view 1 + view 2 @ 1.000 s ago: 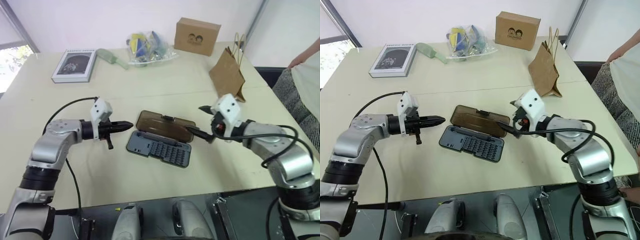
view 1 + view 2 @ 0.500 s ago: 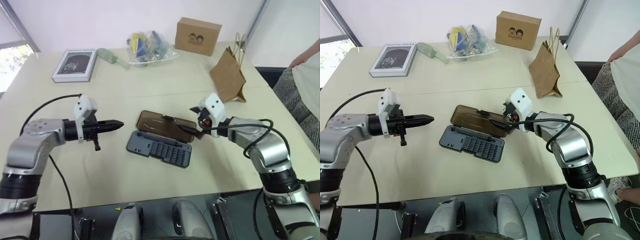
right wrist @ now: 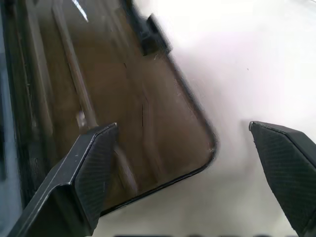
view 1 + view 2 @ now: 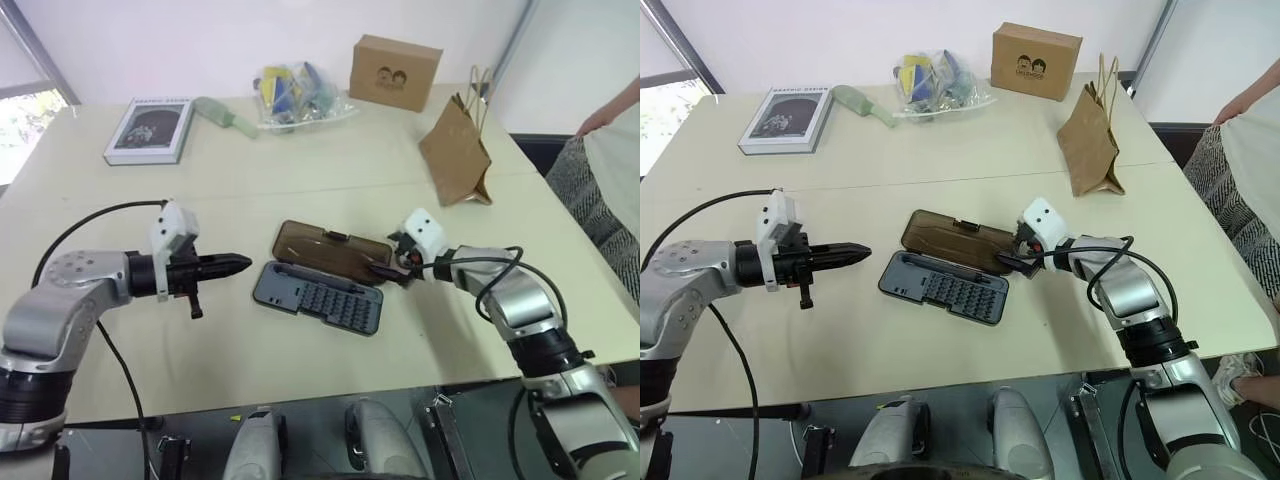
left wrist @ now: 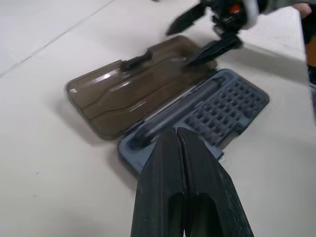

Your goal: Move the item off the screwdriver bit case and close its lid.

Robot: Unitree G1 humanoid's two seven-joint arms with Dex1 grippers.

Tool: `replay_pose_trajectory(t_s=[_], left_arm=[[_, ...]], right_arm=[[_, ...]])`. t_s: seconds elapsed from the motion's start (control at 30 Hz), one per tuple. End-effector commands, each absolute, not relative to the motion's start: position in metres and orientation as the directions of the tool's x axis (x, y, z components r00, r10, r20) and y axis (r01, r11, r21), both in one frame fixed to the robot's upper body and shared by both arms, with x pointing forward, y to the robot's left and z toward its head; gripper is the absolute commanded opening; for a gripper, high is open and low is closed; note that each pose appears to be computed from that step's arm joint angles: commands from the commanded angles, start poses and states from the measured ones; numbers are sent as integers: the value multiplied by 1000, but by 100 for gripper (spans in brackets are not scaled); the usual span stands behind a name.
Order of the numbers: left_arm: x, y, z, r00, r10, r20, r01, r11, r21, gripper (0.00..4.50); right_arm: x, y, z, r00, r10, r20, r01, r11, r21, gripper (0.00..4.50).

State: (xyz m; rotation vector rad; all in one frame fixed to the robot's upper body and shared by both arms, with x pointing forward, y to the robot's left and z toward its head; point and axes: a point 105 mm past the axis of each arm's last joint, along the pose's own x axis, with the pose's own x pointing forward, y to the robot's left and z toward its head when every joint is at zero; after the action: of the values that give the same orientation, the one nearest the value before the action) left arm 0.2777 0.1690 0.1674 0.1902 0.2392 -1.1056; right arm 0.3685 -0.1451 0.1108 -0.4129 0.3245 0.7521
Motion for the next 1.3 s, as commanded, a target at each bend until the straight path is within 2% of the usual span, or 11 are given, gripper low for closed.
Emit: replay_pose_trajectory(t_s=[0.03, 0.2, 0.23, 0.3, 0.53, 0.83, 1.07, 1.3], left_arm=[[273, 170, 172, 428, -856, -291, 900, 432, 54, 0], [273, 168, 169, 433, -853, -291, 898, 436, 60, 0], [273, 167, 168, 434, -853, -290, 898, 436, 62, 0], [274, 166, 167, 438, -852, -288, 896, 439, 65, 0], [276, 169, 168, 455, -844, -285, 888, 453, 79, 0], [283, 170, 170, 464, -840, -281, 885, 455, 100, 0], [286, 170, 172, 466, -839, -281, 884, 454, 110, 0], [287, 170, 173, 470, -838, -279, 882, 456, 118, 0]], right_arm=[[377, -145, 119, 698, 593, -402, -709, 650, -273, 443], [379, -139, 120, 681, 612, -401, -728, 624, -283, 443], [380, -138, 120, 676, 617, -402, -733, 616, -288, 420], [381, -136, 120, 672, 618, -409, -738, 607, -295, 358], [380, -134, 116, 653, 626, -427, -756, 579, -307, 3], [369, -122, 118, 583, 674, -454, -808, 425, -408, 3], [357, -103, 124, 474, 749, -463, -833, 210, -512, 3], [359, -89, 123, 373, 759, -534, -813, -10, -582, 3]])
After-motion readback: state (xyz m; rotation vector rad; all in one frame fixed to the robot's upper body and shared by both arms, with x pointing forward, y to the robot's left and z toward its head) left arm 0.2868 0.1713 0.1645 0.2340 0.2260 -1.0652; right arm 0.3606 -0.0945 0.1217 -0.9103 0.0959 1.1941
